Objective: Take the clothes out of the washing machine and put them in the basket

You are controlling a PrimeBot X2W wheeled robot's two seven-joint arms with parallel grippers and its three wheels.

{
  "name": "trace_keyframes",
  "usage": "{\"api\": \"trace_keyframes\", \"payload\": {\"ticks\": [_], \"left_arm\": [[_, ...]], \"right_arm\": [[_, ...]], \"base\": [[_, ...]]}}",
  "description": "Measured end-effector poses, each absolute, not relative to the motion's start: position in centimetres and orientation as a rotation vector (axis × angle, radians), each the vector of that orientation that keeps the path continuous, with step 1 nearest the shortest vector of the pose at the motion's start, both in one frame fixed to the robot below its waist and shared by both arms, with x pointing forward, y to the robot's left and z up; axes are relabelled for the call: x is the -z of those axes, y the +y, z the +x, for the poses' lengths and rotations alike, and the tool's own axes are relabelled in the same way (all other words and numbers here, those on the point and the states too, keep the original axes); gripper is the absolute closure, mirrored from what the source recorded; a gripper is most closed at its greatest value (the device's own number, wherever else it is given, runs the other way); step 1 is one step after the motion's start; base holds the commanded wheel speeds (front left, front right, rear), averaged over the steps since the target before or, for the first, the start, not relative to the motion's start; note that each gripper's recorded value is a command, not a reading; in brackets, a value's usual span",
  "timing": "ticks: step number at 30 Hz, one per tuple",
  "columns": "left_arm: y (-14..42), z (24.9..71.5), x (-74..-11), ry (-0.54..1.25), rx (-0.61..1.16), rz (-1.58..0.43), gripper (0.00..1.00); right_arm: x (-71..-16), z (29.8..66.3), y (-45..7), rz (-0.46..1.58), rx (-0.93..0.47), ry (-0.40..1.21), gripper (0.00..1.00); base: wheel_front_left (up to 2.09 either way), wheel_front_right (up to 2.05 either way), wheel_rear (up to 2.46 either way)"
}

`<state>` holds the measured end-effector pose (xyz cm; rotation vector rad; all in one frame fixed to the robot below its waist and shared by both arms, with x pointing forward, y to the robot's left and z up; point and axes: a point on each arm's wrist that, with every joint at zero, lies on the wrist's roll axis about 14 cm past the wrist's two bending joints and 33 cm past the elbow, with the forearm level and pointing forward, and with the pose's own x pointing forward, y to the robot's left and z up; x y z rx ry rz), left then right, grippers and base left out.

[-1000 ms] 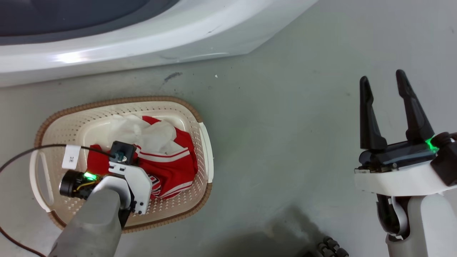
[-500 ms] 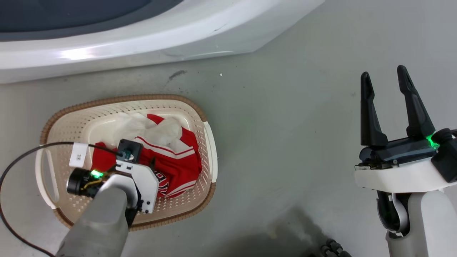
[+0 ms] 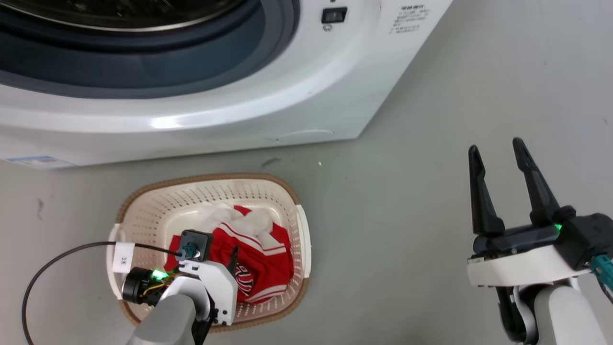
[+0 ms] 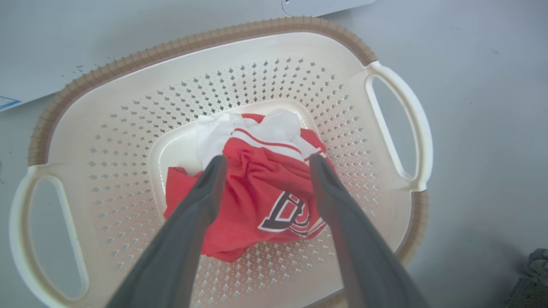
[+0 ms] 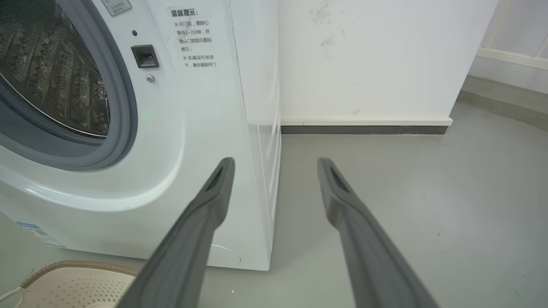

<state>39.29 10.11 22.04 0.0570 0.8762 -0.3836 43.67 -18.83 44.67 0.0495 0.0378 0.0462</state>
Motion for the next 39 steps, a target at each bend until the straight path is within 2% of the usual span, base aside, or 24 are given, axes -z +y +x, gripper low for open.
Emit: {"api": "trace_keyframes", "payload": {"ticks": [7, 16, 28, 39], "left_arm": [[11.1, 41.2, -27.5, 0.687, 0.303, 0.012, 0.0], [11.9, 41.1, -34.0, 0.47, 0.231, -0.037, 0.0], [14.1, 40.0, -42.2, 0.193, 0.122, -0.026, 0.0], [15.5, 37.1, -47.4, 0.022, 0.045, -0.015, 0.0]], "right_arm": [[-46.4, 42.0, -17.8, 0.051, -0.074, 0.01, 0.0], [-48.3, 39.8, -16.9, 0.057, -0.097, -0.028, 0.0], [-50.0, 37.4, -16.2, 0.061, -0.118, -0.068, 0.0], [-51.2, 34.8, -17.0, 0.053, -0.095, -0.101, 0.0]], "base": [[0.0, 0.0, 0.0], [0.0, 0.0, 0.0], [0.0, 0.0, 0.0], [0.0, 0.0, 0.0]]}}
